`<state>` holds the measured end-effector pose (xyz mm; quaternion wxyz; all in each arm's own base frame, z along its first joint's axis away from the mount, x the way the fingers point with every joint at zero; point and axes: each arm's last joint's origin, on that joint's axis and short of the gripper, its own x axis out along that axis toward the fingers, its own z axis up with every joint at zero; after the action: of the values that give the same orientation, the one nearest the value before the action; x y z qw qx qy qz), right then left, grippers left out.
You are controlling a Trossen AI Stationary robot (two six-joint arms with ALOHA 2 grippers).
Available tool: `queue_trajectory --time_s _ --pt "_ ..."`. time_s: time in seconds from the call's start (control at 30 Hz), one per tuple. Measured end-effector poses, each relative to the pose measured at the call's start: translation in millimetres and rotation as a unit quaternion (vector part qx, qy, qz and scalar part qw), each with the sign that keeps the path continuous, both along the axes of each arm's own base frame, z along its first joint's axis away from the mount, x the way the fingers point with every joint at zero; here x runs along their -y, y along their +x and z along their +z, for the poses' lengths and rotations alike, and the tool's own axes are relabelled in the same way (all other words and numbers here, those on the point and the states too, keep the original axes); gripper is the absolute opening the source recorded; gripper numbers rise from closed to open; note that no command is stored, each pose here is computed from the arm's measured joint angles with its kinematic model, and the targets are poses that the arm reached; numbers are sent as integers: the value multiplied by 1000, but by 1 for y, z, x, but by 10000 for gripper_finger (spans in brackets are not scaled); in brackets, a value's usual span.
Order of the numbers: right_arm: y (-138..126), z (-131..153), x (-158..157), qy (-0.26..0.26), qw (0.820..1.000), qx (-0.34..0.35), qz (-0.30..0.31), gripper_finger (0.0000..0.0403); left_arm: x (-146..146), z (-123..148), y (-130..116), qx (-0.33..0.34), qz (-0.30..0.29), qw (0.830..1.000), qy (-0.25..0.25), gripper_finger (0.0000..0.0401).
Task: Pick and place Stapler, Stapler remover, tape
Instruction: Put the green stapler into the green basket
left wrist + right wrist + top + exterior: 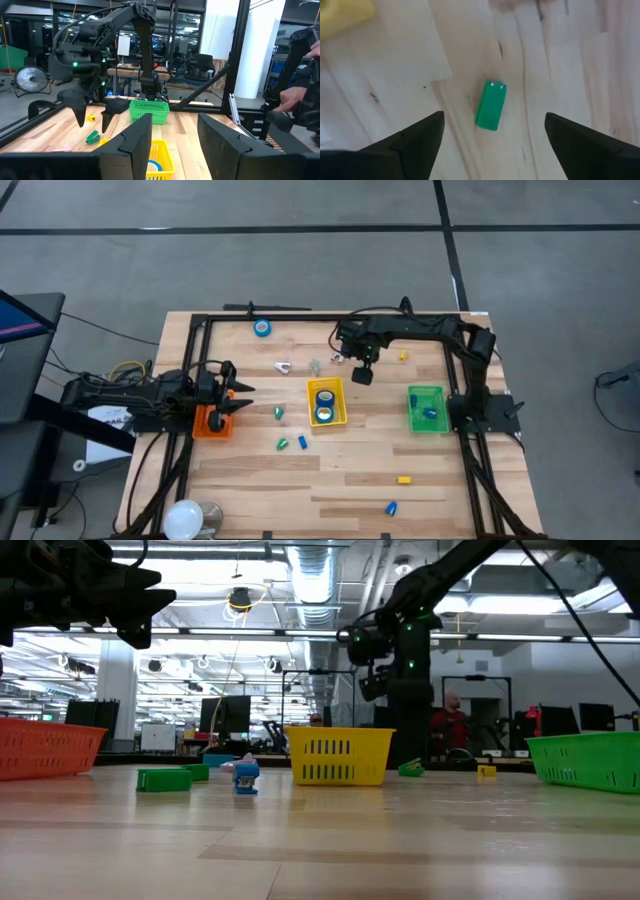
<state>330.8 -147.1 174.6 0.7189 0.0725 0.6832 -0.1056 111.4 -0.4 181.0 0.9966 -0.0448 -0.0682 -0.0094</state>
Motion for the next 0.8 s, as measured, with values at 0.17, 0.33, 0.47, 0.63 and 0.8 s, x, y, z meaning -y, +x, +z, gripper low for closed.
queue_trajectory --time_s 0.17,0.33,0.47,0.63,0.8 --pt "3 -14 5 4 1000 -12 1 342 0 0 0 0 0 1000 0 150" --pt "4 -25 5 9 1000 -25 1 329 0 0 0 0 0 1000 0 150" --pt "4 -26 5 11 1000 -25 5 309 0 0 0 0 0 1000 0 150" --pt "3 -26 6 14 999 -29 4 273 0 0 0 0 0 1000 0 150" --pt "2 -26 6 17 999 -33 8 227 0 0 0 0 0 1000 0 150"
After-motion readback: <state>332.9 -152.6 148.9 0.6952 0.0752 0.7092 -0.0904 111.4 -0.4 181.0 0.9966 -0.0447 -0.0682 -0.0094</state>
